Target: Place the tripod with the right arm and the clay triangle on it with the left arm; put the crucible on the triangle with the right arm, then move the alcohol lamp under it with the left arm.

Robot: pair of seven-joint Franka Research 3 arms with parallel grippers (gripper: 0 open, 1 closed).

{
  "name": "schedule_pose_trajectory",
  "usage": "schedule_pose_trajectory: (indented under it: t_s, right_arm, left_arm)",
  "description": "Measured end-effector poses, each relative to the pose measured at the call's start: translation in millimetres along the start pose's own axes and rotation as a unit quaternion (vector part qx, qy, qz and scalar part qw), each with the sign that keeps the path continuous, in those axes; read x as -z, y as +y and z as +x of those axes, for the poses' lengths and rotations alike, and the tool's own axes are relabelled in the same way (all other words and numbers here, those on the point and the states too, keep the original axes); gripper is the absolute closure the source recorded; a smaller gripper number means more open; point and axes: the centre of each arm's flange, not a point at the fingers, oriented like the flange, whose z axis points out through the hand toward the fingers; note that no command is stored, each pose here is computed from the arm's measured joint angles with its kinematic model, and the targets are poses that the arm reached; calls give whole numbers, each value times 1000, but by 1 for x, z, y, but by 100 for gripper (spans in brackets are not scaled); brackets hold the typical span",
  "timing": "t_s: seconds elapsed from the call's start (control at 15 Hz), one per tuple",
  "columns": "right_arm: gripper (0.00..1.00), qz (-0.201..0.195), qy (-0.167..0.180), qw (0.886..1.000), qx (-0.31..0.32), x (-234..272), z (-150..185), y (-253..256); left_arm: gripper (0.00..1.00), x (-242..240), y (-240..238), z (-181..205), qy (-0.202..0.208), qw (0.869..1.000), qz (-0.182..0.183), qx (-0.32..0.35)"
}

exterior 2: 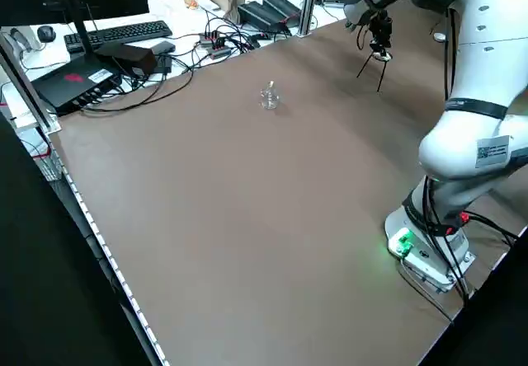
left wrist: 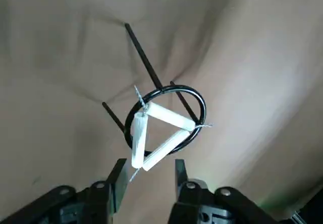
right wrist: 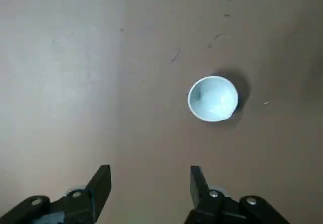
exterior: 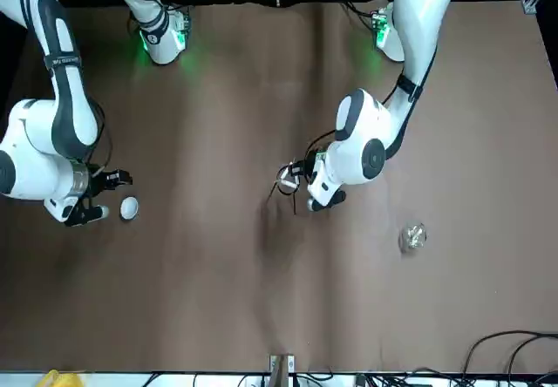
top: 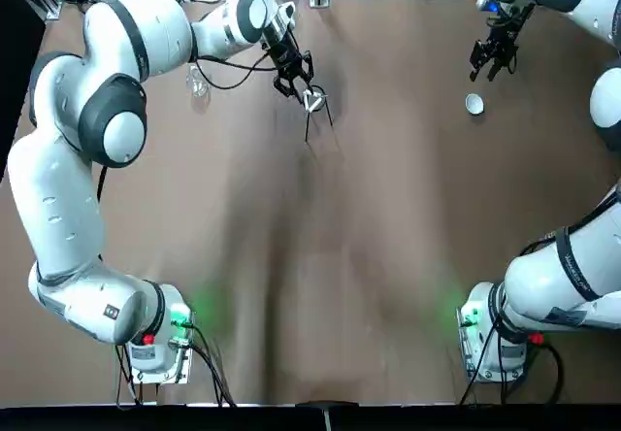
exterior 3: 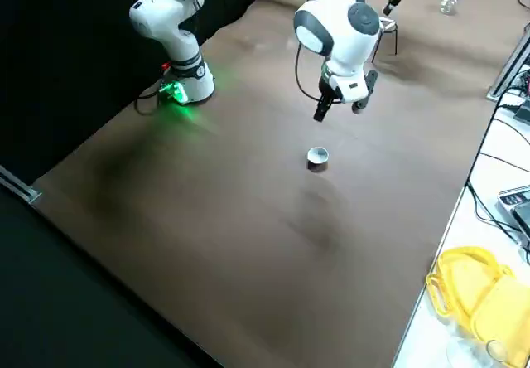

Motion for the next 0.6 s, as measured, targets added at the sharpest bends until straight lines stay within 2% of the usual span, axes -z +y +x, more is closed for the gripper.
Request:
schedule_pose_trajectory:
  t_s: [0.2,0.27,0.33,0.4,0.53,0.6]
  right_arm:
    - [28,-2,11,1000,-10,-9,-4,20]
    - [28,-3,12,1000,-14,-12,-6,28]
    - [28,-2,12,1000,-18,-14,-8,37]
    - [29,2,11,999,-30,-18,-11,54]
    - [30,7,13,999,-39,-28,-16,81]
    - [30,9,17,999,-40,-36,-17,97]
  left_arm:
    - [54,0,0,0,0,1000,0,2]
    - [49,3,0,1,3,1000,0,1]
    - [41,8,0,4,10,1000,2,-3]
    - [24,30,-1,12,35,999,8,-13]
    - [6,70,-8,24,75,997,15,-23]
    - [0,94,-16,31,97,995,22,-25]
